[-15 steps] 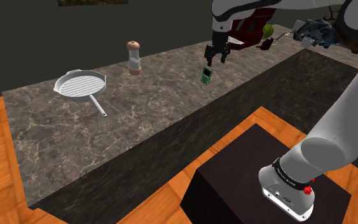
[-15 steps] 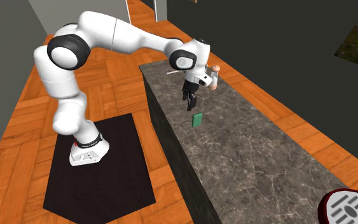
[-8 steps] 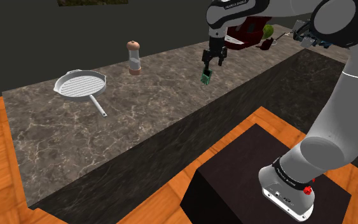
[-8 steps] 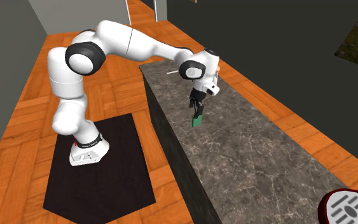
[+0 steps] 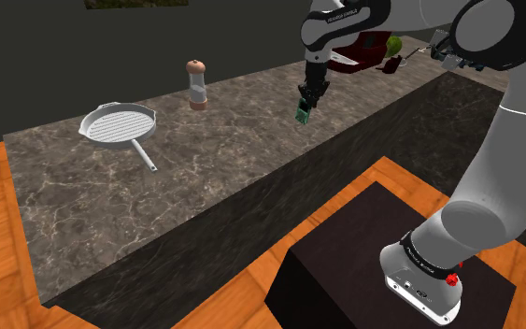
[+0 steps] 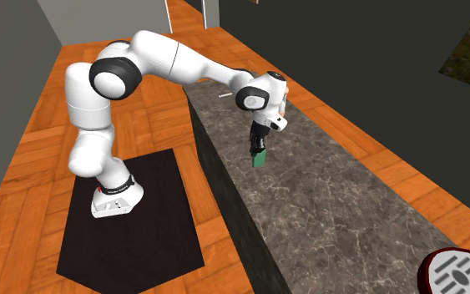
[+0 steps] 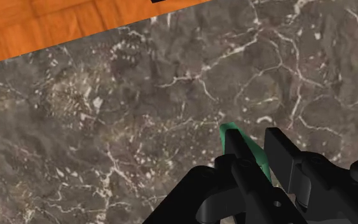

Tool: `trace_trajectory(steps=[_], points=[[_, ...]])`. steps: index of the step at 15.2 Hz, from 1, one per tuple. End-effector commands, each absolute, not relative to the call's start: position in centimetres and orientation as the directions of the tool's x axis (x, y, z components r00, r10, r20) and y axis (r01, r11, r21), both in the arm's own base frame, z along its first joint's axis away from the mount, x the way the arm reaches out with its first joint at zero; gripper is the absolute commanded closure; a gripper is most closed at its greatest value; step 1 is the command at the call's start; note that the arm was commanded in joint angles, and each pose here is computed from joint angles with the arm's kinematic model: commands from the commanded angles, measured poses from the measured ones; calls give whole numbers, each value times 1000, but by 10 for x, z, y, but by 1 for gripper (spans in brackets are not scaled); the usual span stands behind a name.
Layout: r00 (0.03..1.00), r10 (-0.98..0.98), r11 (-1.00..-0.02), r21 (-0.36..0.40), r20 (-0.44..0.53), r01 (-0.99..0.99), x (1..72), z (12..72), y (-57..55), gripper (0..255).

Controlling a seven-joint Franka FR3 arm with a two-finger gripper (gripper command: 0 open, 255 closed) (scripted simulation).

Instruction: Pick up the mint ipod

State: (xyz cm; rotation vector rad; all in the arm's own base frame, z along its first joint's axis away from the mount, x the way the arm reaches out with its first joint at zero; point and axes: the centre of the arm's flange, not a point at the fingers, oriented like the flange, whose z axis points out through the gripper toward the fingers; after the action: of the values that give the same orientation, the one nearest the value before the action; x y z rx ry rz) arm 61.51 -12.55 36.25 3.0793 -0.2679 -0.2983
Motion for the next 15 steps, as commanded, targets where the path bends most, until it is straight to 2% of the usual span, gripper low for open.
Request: trace_trajectory(steps=[1, 7, 15], points=[[967, -174, -984, 52, -187, -168, 615, 362, -126, 255], [967, -174, -984, 53, -187, -167, 615, 362, -125, 255], [967, -174, -984, 53, -187, -167, 615, 404, -125, 255]])
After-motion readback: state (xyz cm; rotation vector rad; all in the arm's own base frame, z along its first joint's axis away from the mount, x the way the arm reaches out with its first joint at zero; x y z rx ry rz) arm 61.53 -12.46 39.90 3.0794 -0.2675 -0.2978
